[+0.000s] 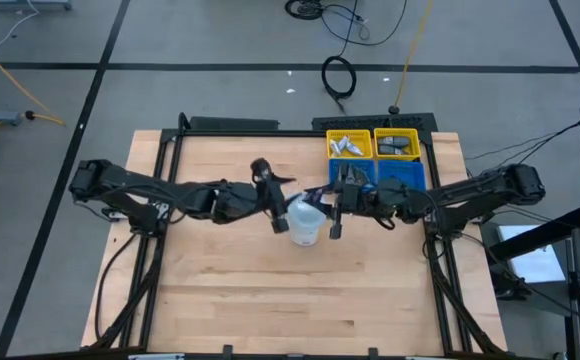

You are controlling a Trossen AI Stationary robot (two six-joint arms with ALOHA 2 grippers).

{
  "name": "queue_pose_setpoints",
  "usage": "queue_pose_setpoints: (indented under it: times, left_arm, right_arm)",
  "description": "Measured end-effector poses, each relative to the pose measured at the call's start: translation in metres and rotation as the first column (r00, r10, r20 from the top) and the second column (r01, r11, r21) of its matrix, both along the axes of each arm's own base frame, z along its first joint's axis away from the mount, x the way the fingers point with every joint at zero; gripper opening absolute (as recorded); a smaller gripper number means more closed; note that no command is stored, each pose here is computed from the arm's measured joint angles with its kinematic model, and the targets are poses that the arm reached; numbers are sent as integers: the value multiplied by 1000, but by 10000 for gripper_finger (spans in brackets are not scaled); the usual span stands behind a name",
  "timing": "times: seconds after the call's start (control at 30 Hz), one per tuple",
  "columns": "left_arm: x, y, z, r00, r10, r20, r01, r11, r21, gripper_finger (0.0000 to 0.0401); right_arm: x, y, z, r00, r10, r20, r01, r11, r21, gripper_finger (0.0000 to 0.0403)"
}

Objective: Pick & Place Travel size toiletries
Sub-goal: Return to Home Position

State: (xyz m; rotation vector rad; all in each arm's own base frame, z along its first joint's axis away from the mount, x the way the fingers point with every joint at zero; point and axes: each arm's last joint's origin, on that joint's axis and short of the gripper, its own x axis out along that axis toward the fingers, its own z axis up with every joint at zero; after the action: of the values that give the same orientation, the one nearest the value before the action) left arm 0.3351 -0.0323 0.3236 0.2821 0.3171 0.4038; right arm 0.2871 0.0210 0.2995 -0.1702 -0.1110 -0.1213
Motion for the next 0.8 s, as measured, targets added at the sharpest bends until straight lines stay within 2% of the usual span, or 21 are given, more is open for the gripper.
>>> queue_pose_setpoints:
  times: [0.13,0.23,0.5,0.6,0.7,0.8]
  left_arm:
    - [-12,3,-2,994,71,-77,-73,997,-29,170]
    - [-20,4,-8,985,81,-149,-92,994,-66,170]
    - [-33,5,-21,950,128,-284,-172,976,-136,170]
    - [-39,4,-28,927,146,-344,-214,962,-167,170]
    - [-44,2,-32,906,160,-391,-247,952,-183,170]
    - [-48,-2,-35,894,167,-416,-269,942,-200,170]
  right_arm:
    - [-9,-6,3,998,-35,-56,35,999,12,95]
    - [-19,-12,4,979,-156,-129,157,988,-2,95]
    - [-51,-29,7,881,-381,-280,389,921,-28,95]
    - [-64,-36,1,812,-454,-366,467,882,-58,94]
    - [-78,-45,-4,715,-541,-443,565,820,-90,94]
    - [-91,-54,-11,634,-572,-520,621,777,-98,94]
